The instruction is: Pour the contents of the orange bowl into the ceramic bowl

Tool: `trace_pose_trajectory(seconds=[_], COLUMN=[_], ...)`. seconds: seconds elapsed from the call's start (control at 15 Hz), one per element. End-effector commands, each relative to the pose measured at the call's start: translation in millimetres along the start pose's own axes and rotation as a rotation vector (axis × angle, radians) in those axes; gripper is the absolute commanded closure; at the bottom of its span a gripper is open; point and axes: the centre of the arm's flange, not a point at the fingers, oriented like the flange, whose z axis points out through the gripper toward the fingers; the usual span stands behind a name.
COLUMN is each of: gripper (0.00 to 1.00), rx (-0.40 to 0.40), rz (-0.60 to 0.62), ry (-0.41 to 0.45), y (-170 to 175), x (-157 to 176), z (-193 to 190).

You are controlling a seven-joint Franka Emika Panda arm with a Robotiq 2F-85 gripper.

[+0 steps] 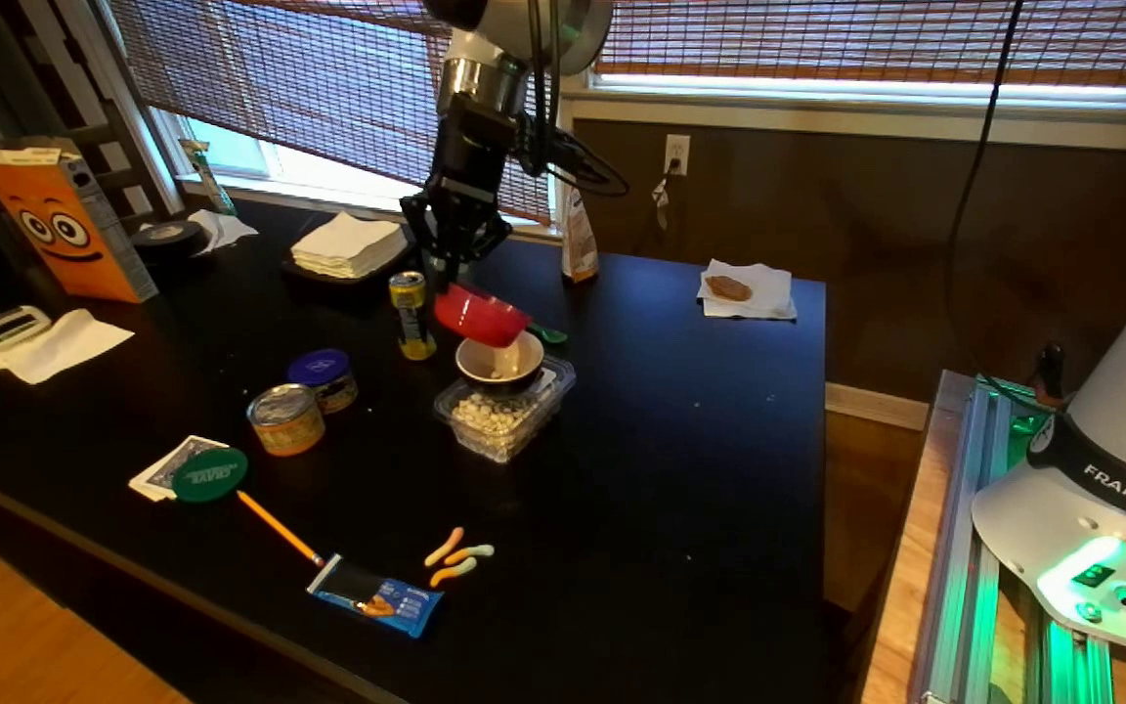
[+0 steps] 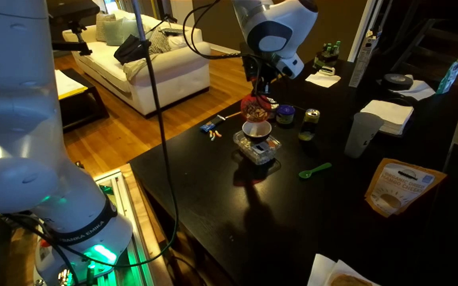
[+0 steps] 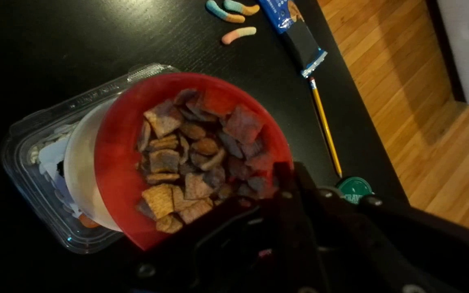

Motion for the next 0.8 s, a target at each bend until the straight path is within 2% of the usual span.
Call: trace_pose_trajectory(seconds=[0.0,0.73], gripper=[0.99,0.99], rx=[0.095,0.300], rz=[-0.014,-0.045], ry=[-0.020,-0.132], y=[7,33], x=[11,18], z=[-6,0])
